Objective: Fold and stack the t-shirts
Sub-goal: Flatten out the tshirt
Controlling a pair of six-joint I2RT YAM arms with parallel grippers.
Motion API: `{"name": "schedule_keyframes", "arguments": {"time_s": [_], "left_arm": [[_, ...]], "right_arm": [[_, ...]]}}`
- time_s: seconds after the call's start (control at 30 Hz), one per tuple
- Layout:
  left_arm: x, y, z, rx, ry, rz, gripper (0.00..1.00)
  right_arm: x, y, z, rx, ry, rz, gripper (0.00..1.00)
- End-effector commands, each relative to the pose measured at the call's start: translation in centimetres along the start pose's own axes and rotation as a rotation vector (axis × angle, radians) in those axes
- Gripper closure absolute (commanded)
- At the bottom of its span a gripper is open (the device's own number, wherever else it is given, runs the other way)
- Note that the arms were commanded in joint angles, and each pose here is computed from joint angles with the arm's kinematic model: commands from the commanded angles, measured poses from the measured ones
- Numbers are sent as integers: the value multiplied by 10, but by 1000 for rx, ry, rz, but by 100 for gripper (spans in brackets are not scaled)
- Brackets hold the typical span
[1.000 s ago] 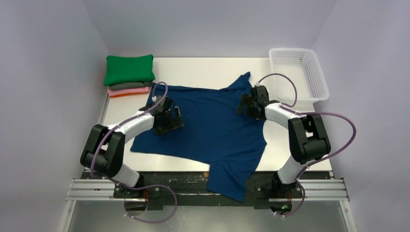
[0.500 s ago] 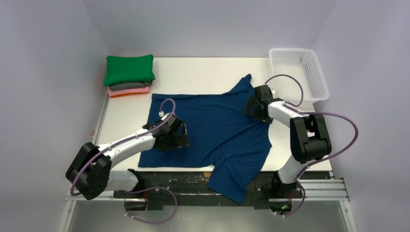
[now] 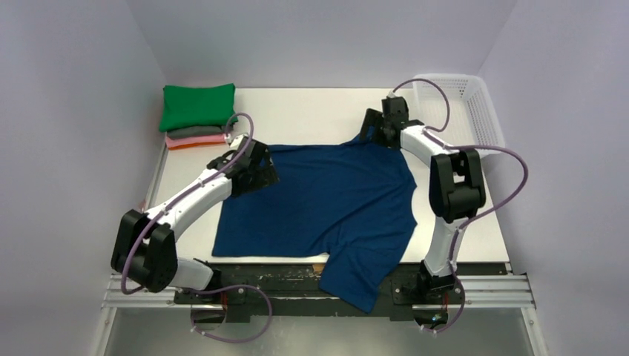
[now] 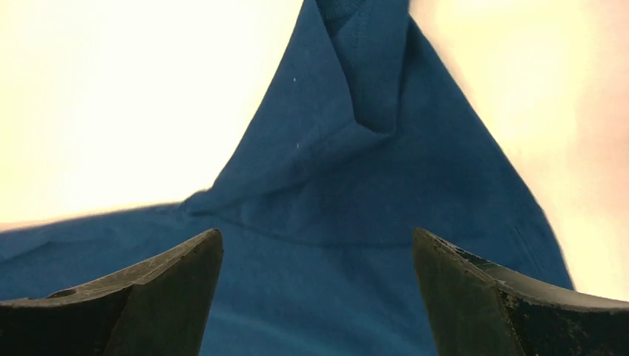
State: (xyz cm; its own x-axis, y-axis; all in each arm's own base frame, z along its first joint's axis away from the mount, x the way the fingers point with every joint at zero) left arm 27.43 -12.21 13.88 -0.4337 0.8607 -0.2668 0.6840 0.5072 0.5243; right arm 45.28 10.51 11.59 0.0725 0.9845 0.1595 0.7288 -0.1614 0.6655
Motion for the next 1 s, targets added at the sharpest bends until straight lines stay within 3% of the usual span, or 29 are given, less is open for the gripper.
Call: {"name": "schedule_keyframes", "arguments": {"time_s": [0.0,0.5,0.6,0.73,0.97], "left_arm": [[-9,4,23,35,-27,19,0],[10,-11,68,147,68,10,0],[11,-11,70,158,68,8,0],[13,-12,73,168,82,10,0],[13,-2,64,142,77,5,0]], "right_arm": [[20,17,27,-20,83,34,5],[77,59,109,-116,295,105,6],[93,79,119,-187,347,114,6],[119,113,122,-331,429,109,6],[147,137,91,-367,477,-39,6]]}}
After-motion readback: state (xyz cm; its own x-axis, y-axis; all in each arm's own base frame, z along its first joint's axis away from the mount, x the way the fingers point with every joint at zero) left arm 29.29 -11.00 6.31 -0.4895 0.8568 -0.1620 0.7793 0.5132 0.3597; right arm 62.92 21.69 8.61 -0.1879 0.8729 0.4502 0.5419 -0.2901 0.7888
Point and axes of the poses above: each gripper's point midway between its finger pads, its own z axis out along the fingers, its own x axis along the line the jaws close on, y = z × x, the point moved 4 cm from there along -z, back along the fingers, and after that the axes turned 9 degrees about -z, right-handed, at the moved point
